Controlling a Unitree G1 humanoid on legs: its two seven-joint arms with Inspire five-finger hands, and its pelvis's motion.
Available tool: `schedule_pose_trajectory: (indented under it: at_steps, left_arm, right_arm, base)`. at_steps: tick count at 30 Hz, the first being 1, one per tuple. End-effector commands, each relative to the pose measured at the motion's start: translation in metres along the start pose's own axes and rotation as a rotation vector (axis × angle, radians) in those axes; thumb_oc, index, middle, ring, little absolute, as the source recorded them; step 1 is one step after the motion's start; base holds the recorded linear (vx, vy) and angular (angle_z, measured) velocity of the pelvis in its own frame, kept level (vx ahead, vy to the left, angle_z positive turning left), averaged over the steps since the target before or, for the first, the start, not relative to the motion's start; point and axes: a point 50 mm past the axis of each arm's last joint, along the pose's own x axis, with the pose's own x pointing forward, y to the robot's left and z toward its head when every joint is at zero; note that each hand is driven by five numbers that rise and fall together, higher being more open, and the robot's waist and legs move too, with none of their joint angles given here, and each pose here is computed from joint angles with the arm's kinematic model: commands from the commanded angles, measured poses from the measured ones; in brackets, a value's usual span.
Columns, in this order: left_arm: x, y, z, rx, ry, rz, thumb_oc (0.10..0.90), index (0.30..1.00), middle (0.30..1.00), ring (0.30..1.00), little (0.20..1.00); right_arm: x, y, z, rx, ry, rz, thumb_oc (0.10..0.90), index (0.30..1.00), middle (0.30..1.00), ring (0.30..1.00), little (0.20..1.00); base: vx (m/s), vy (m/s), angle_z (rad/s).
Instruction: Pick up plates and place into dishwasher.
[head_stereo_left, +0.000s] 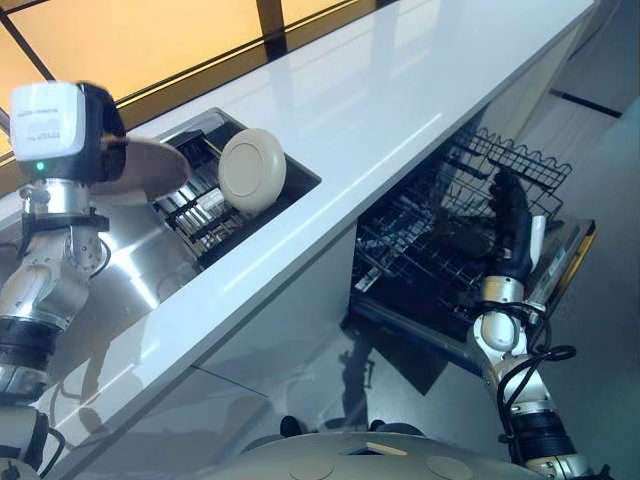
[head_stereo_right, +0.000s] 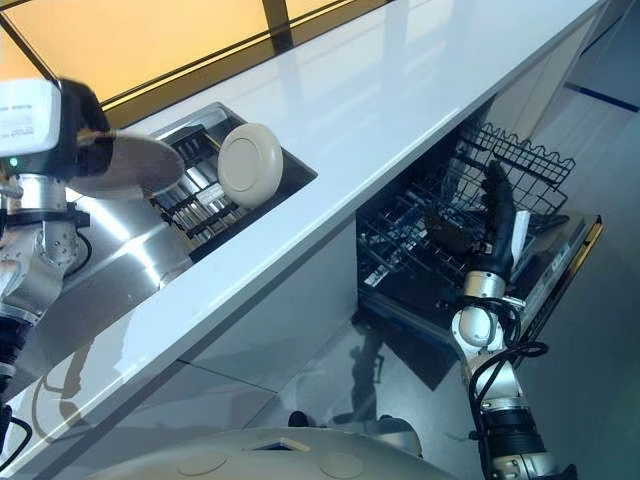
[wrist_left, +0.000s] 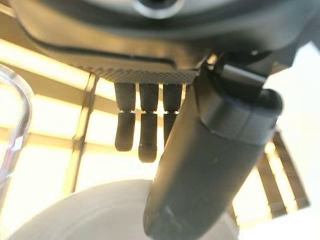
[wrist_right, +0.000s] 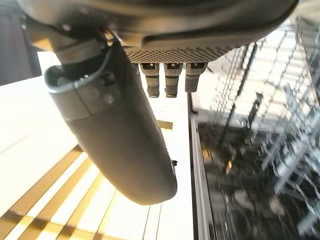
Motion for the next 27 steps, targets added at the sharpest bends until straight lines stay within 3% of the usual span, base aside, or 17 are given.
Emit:
schedule_pose_trajectory:
  at_steps: [1, 7, 13, 20, 27]
  left_arm:
    - [0.036, 0.07, 0.008, 0.0, -0.081, 0.344, 0.1, 0.3, 0.3, 0.3, 0.2]
    - [0.033, 0.08, 0.045, -0.167, -0.224, 0.403, 0.1, 0.3, 0.3, 0.3, 0.2]
    - [0.028, 0.09, 0.076, -0.287, -0.367, 0.418, 0.1, 0.3, 0.3, 0.3, 0.2]
    - [0.027, 0.09, 0.105, -0.337, -0.489, 0.414, 0.1, 0.3, 0.3, 0.3, 0.2]
    - [0.029, 0.084, 0.128, -0.39, -0.56, 0.382, 0.1, 0.3, 0.3, 0.3, 0.2]
  right_arm:
    - [0.019, -0.001, 0.082, 0.096, -0.484, -0.006, 0.8, 0.9, 0.9, 0.9, 0.9]
    - [0.02, 0.011, 0.133, -0.058, -0.809, 0.213, 0.8, 0.9, 0.9, 0.9, 0.9]
    - [0.021, 0.028, 0.155, -0.141, -0.856, 0.487, 0.8, 0.9, 0.9, 0.9, 0.9]
    - [0.018, 0.057, 0.164, 0.135, -0.696, 0.762, 0.8, 0.9, 0.9, 0.9, 0.9]
    - [0.01, 0.083, 0.164, 0.439, -0.505, 0.887, 0.8, 0.9, 0.9, 0.9, 0.9]
  base:
    - [0.0, 0.0, 0.0]
    - [-0.03, 0.003, 0.02]
    - [-0.05, -0.018, 0.12]
    - [-0.02, -0.022, 0.13]
    - [-0.01, -0.017, 0.07]
